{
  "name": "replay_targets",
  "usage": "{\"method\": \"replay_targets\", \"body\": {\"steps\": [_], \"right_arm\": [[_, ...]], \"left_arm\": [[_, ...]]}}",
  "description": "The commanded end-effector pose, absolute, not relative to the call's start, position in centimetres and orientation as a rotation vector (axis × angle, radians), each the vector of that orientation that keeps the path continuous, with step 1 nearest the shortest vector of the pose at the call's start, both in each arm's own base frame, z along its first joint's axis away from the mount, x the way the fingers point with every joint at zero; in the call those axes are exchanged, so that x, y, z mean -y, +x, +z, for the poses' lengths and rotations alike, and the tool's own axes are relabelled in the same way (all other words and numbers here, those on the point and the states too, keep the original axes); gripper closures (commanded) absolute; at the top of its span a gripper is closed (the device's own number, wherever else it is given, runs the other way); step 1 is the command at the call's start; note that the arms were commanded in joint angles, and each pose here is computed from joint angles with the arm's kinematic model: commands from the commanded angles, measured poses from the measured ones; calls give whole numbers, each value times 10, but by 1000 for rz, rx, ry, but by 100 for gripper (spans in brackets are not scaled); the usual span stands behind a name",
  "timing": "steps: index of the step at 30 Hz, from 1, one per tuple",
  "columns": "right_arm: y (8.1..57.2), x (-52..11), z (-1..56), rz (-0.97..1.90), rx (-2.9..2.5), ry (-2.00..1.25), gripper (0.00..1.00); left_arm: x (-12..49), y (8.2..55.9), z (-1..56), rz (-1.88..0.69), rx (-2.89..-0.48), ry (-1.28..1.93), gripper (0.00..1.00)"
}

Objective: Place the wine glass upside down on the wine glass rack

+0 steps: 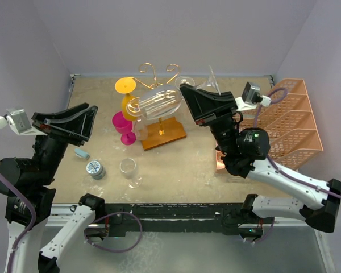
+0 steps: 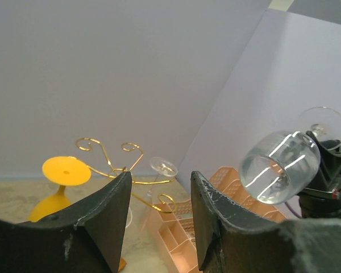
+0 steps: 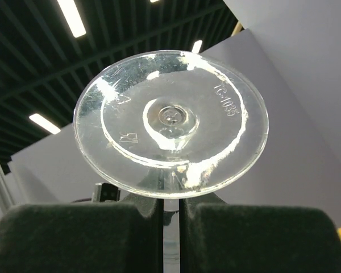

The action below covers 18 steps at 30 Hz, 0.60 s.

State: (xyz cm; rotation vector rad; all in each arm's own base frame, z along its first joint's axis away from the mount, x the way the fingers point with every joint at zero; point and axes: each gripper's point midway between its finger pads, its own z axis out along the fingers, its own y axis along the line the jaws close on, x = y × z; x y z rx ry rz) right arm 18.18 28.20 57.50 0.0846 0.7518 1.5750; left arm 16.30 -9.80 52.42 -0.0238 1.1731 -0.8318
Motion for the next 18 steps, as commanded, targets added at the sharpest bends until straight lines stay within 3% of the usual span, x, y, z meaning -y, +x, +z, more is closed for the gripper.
{"method": "replay_targets", "body": {"steps": [1,8,18], "right_arm": [[176,-266,564,1367,-811,-35,100],[194,-265,501,1030,-1037,-217,100],[232,-268,402,756,-1285,-247,100]], "left_arm": [[77,173,493,-703,-1259,-112,57],[66,181,459,-645,-1338,-198,57],[90,184,464,-762,-1378,-137,55]]}}
